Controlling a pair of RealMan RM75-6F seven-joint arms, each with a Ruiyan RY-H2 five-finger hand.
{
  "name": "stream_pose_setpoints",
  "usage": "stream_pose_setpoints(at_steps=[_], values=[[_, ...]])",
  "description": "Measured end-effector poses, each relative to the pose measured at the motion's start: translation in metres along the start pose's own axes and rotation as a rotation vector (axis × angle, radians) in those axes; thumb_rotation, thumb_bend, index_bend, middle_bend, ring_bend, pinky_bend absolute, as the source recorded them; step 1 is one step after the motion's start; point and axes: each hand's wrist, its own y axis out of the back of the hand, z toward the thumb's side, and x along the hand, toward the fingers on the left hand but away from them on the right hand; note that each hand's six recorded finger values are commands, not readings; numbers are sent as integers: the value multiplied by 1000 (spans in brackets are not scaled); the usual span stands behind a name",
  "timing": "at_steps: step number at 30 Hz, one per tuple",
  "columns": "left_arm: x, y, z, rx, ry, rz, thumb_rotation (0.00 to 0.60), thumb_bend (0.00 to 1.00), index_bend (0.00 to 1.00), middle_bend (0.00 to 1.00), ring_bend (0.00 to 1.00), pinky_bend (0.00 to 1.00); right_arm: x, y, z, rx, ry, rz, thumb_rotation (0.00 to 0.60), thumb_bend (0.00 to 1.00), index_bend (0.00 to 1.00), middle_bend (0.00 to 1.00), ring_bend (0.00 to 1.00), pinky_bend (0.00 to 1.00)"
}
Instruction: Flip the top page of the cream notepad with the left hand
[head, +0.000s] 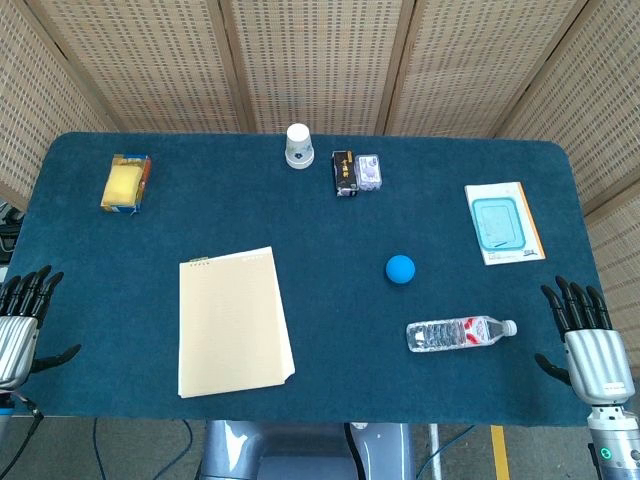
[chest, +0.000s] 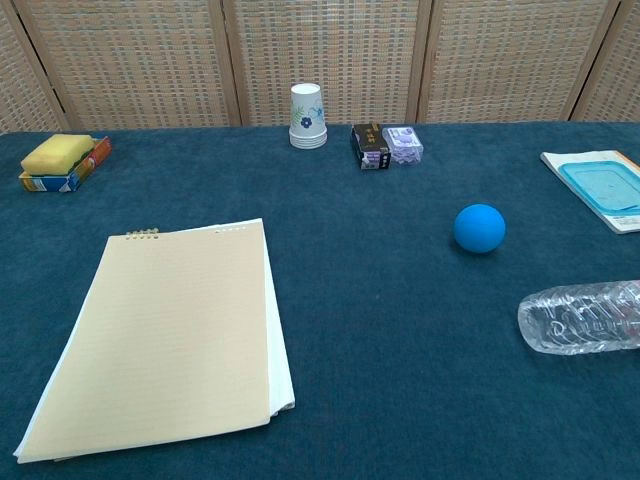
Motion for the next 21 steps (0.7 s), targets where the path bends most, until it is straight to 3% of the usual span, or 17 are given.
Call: stream_pose_setpoints(at_steps=[13, 17, 21], values=[[-3, -2, 12, -13, -49, -5, 600, 0, 0, 0, 0, 0, 1, 1, 1, -13, 11, -11, 600, 0, 0, 0, 0, 0], [-3, -6, 34, -31, -149, -10, 600, 0, 0, 0, 0, 0, 1, 0, 0, -4, 4, -7, 600, 0, 0, 0, 0, 0], [-5, -17, 74, -65, -330, -3, 600, 0, 0, 0, 0, 0, 1, -1, 1, 3, 9, -6, 600, 0, 0, 0, 0, 0]])
